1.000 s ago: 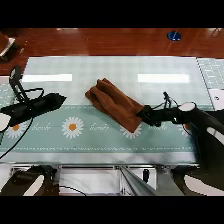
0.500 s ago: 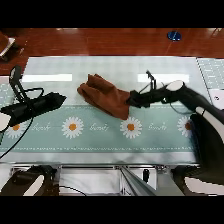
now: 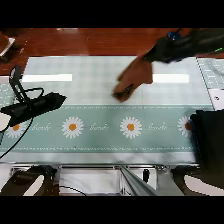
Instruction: Fold the shirts.
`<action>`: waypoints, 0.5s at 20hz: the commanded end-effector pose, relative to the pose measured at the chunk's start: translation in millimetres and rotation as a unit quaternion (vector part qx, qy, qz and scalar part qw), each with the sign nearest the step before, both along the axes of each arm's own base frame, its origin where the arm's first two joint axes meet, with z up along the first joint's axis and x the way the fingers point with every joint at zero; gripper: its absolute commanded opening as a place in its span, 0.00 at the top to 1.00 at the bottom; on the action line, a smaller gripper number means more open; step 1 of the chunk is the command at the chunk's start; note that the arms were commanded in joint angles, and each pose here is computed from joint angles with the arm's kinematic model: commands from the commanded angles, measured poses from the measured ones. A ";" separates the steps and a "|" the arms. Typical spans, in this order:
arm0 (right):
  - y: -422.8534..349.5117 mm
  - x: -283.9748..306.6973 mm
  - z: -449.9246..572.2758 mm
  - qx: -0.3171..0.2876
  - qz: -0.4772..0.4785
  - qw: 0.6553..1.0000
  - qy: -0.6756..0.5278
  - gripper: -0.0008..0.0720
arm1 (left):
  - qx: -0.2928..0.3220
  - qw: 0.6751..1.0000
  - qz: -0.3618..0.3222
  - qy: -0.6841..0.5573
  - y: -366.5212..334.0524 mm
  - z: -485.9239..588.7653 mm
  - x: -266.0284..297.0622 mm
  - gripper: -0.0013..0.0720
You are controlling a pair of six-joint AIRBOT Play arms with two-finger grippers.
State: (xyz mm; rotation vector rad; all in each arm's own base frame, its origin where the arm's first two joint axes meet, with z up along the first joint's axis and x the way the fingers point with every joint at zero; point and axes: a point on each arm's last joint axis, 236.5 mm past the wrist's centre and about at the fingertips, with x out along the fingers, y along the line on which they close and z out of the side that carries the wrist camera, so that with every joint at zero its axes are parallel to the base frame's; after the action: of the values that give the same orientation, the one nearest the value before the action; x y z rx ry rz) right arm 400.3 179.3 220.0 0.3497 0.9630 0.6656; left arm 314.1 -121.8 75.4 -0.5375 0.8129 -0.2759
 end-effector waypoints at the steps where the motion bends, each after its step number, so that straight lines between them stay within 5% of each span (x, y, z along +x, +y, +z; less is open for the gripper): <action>1: -81.6 -14.9 39.5 -0.069 -0.081 0.994 -0.014 0.96 | 0.000 1.000 0.000 0.001 0.0 -0.4 0.0 0.95; 10: -302.0 -104.5 35.3 -0.117 -0.385 0.910 0.103 0.96 | -0.001 1.000 0.006 -0.008 1.3 2.6 3.6 0.95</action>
State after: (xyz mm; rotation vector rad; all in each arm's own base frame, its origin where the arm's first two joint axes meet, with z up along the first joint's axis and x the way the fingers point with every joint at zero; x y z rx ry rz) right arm 341.0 -71.8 265.7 0.4572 0.9252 -0.0220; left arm 314.7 -121.6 75.9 -0.5408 0.8100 -0.2742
